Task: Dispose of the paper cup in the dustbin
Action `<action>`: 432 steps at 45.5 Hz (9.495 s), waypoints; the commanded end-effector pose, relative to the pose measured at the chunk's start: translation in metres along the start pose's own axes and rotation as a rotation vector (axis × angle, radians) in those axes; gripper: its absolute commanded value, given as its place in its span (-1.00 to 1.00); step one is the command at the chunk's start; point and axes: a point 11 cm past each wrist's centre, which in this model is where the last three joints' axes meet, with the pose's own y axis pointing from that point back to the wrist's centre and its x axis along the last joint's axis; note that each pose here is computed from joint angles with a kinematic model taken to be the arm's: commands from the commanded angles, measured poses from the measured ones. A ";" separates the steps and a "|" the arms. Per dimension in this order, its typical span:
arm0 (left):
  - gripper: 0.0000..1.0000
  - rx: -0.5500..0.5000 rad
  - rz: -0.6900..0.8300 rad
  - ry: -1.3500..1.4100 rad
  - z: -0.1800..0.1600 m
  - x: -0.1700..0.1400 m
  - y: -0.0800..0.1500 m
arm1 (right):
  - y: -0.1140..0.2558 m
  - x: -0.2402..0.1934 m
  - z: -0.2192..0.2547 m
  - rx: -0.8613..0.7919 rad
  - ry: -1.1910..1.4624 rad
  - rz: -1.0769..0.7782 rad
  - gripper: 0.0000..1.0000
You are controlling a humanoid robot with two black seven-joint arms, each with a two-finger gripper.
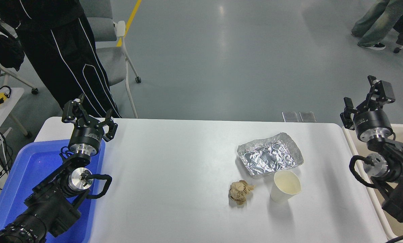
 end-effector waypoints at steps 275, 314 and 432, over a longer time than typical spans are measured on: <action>1.00 0.000 0.000 0.000 0.000 0.000 0.000 | -0.049 0.020 -0.084 -0.316 1.465 -0.807 -1.00; 1.00 0.000 0.000 0.000 0.000 0.000 0.000 | 0.055 0.232 -0.037 -1.015 1.400 0.094 -1.00; 1.00 0.000 0.000 0.000 0.000 0.000 0.000 | -0.020 -0.037 -0.052 0.021 -0.007 -0.179 0.98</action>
